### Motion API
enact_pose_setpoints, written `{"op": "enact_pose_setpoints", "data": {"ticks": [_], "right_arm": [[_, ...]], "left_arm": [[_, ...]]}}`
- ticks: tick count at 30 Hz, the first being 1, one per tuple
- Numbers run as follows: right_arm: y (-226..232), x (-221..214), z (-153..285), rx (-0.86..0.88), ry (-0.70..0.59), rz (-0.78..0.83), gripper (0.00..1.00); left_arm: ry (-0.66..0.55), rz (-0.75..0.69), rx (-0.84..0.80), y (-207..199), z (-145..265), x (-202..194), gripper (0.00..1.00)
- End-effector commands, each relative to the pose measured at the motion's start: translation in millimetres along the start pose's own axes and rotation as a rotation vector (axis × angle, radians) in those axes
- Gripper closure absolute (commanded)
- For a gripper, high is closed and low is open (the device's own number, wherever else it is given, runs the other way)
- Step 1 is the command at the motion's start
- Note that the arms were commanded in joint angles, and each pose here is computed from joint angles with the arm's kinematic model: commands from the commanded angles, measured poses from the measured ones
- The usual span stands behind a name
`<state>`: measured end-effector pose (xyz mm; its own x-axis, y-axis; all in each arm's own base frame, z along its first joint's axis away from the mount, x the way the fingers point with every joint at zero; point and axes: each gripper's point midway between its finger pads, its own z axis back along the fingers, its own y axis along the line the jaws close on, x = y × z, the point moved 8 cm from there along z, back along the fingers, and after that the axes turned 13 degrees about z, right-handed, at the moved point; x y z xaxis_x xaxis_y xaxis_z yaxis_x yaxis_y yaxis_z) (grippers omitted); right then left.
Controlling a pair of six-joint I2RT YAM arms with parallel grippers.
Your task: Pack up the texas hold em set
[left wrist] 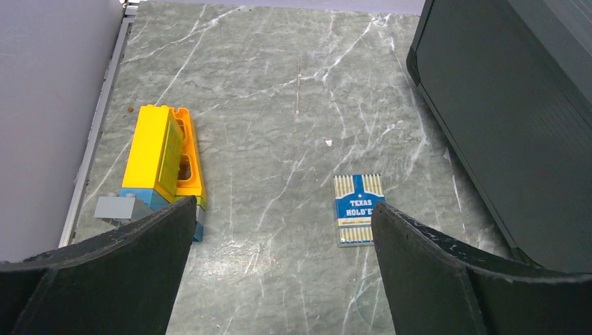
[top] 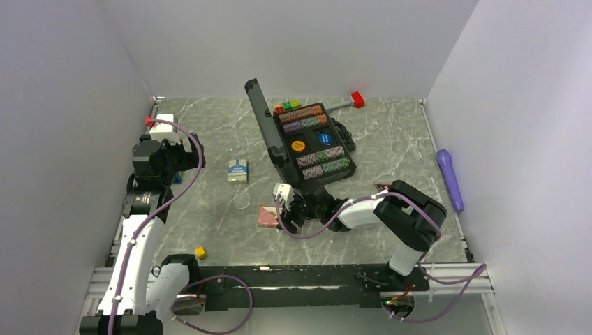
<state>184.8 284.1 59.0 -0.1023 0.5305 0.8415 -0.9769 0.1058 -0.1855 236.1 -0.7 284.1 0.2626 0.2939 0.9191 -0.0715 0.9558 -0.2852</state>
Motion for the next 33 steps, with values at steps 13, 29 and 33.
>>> {"op": "enact_pose_setpoints", "data": {"ticks": [13, 29, 33], "right_arm": [[21.5, 51.4, 59.6, -0.047, -0.027, -0.248, 1.00], [-24.4, 73.3, 204.4, -0.748, 0.183, -0.400, 1.00], [-52.3, 71.7, 228.9, -0.869, 0.241, -0.473, 1.00]], "left_arm": [[-0.056, 0.001, -0.027, -3.8, 3.1, 10.1, 0.01], [-0.062, 0.003, -0.032, -4.5, 4.9, 10.8, 0.01], [-0.065, 0.003, -0.031, -4.5, 5.4, 10.6, 0.01]]}}
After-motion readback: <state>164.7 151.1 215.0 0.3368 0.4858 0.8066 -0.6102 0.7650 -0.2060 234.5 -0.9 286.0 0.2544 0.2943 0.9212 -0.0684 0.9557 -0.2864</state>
